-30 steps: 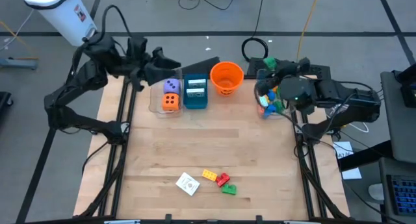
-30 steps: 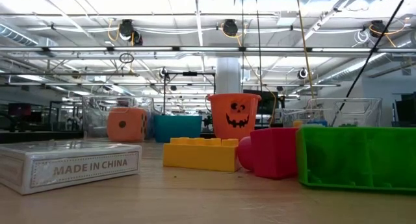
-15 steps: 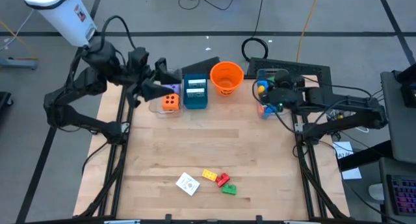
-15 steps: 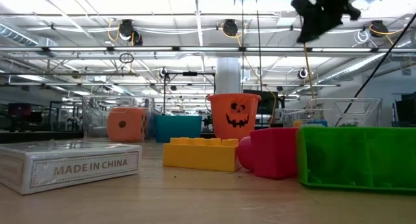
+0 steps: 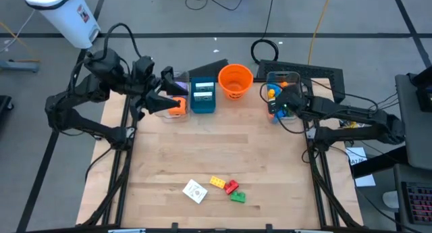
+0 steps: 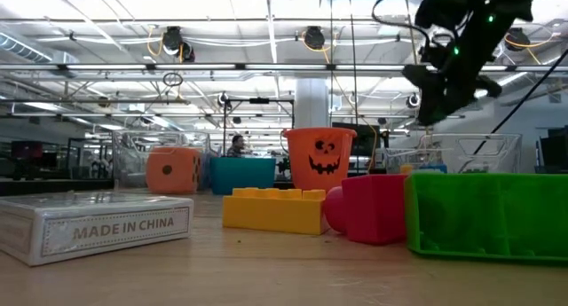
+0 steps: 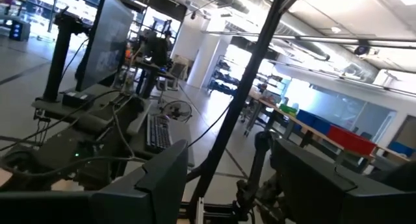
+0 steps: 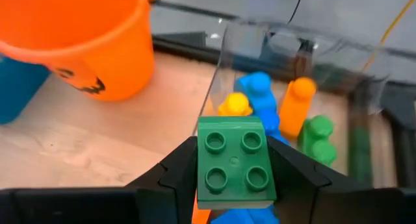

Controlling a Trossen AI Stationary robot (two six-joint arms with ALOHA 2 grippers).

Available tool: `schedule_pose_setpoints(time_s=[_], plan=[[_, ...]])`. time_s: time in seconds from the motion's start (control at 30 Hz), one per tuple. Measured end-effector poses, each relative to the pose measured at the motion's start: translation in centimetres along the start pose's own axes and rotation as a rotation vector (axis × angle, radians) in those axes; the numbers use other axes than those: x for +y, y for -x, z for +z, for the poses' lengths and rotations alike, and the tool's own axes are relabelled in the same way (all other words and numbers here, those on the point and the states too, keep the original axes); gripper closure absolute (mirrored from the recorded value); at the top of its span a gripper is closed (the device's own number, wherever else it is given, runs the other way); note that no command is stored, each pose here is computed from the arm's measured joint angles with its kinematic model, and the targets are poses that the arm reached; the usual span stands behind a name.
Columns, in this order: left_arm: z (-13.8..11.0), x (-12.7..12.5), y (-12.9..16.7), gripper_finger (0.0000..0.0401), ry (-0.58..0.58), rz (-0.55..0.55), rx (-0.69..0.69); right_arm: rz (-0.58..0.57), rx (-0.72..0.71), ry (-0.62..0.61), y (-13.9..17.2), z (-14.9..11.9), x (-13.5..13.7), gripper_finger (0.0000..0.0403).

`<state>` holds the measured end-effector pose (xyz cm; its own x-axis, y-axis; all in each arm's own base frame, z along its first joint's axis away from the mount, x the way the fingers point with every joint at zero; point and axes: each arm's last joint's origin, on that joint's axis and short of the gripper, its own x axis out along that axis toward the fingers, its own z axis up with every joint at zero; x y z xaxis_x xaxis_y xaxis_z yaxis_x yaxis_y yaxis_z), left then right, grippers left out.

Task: Pick & Place Toys
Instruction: Put the green game piece into the right transparent bin

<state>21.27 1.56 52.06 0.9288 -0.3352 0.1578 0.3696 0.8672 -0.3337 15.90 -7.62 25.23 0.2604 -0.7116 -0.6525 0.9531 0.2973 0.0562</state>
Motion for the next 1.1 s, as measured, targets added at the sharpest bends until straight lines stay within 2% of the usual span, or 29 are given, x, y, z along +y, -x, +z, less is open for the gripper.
schedule_pose_setpoints(time_s=[0.33, 0.53, 0.73, 1.1], plan=[[-0.3, 0.0, -0.1, 0.0167, 0.007, 0.051, 0.006, -0.049, 0.095, -0.025, -3.7, -2.3, -2.0, 0.026], [-0.4, 0.1, -0.1, 0.0167, 0.008, 0.08, 0.004, -0.028, 0.145, -0.054, -5.0, -3.8, -2.7, 0.0255], [-0.4, 0.3, -0.1, 0.0167, -0.011, 0.114, 0.002, -0.039, 0.167, -0.061, -5.5, -4.8, -3.0, 0.026], [-0.4, 0.4, -0.1, 0.0167, -0.018, 0.135, -0.006, -0.041, 0.167, -0.04, -5.5, -4.9, -3.1, 0.025]])
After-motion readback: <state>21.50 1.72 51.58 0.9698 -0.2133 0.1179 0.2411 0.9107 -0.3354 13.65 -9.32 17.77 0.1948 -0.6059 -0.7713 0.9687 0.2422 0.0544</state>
